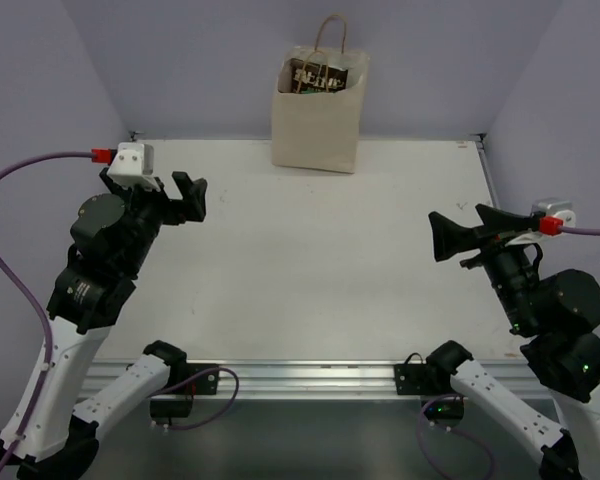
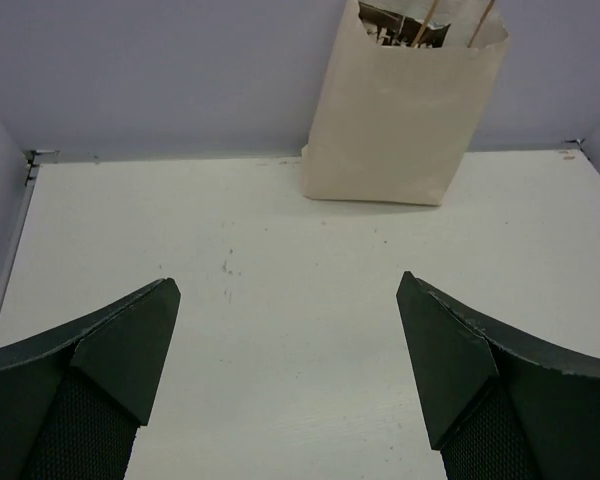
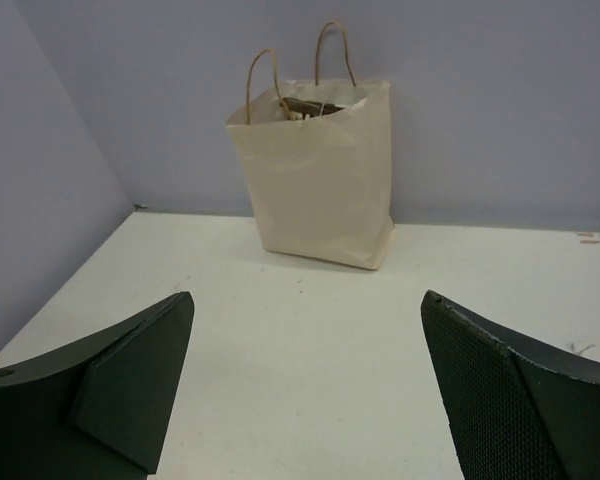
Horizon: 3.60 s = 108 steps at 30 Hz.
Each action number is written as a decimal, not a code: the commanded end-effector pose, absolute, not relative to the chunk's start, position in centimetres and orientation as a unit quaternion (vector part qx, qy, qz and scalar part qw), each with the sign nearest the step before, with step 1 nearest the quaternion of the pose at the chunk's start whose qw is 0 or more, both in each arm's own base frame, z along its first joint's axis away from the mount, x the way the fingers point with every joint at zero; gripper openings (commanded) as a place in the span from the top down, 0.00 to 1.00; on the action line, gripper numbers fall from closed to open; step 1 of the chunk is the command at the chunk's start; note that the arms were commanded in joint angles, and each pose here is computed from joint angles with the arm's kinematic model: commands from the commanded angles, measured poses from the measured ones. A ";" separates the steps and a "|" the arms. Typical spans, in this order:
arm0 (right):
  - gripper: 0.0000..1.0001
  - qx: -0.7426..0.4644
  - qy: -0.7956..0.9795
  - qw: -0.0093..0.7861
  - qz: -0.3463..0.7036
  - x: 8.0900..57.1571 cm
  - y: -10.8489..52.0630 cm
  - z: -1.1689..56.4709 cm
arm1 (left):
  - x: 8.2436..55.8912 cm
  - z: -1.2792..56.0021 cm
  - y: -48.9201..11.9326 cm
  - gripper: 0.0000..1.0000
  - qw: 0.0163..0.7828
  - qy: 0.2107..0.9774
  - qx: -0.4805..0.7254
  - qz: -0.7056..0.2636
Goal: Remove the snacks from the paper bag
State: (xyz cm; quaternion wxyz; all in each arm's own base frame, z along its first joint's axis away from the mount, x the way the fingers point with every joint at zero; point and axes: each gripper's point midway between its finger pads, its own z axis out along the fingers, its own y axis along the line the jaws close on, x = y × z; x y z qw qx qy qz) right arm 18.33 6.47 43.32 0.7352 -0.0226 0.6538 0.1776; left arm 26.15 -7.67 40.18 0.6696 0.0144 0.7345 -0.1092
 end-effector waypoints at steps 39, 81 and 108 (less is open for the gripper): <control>0.23 -0.163 0.564 0.798 0.132 57.3 24.5 42.8 | 27.3 32.3 -10.0 0.02 0.568 0.809 -0.028 -0.149; 1.00 -0.146 0.764 0.603 0.178 28.0 29.0 32.1 | 25.2 36.8 -8.5 0.49 0.602 0.785 -0.022 -0.142; 0.06 -0.227 0.777 0.557 0.184 19.6 23.3 36.6 | 26.7 37.1 -9.8 0.45 0.599 0.786 0.001 -0.149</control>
